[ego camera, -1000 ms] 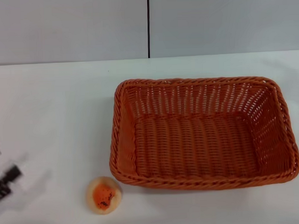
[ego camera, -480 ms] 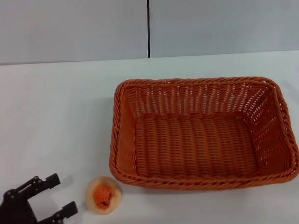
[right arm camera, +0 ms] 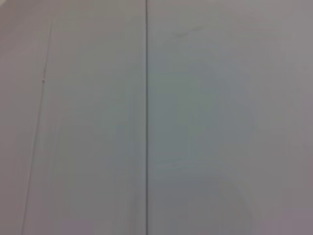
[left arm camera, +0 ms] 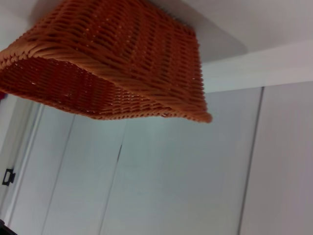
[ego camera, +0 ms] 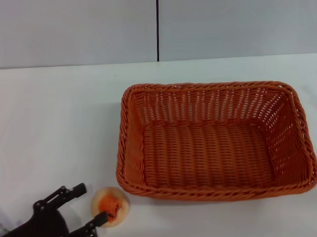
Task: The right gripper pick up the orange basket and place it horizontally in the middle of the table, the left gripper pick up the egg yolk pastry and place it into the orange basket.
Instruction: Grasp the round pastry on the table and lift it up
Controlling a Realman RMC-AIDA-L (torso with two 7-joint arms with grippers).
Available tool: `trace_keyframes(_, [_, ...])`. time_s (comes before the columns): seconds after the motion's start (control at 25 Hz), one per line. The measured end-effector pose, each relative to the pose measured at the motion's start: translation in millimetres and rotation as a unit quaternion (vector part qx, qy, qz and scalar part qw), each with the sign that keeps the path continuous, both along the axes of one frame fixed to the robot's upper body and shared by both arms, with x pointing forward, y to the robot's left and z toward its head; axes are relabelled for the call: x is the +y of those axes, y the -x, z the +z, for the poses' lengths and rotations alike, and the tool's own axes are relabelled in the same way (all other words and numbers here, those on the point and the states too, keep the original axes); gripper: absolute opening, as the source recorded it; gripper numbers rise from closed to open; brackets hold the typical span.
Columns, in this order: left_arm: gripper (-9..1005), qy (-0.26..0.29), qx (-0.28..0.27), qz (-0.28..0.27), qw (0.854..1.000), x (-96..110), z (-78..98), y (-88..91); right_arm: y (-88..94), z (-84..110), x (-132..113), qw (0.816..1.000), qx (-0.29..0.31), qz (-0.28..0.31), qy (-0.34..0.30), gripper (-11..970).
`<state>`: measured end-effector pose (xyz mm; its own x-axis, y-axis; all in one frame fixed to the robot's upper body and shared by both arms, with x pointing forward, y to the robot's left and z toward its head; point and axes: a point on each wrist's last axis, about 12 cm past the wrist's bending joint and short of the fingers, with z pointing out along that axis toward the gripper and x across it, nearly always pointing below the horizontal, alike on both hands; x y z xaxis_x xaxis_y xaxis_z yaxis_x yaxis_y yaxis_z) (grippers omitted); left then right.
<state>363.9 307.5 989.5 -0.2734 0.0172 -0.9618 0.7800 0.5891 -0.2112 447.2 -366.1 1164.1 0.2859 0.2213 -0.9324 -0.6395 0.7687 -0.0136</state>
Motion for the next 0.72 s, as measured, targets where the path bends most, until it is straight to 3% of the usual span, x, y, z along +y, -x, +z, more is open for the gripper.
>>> trace_keyframes(0.72, [793, 0.003, 0.016, -0.025, 1.000, -21, -7.7, -7.9, 7.7, -9.5, -13, 1.000, 0.008, -0.028, -0.012, 640])
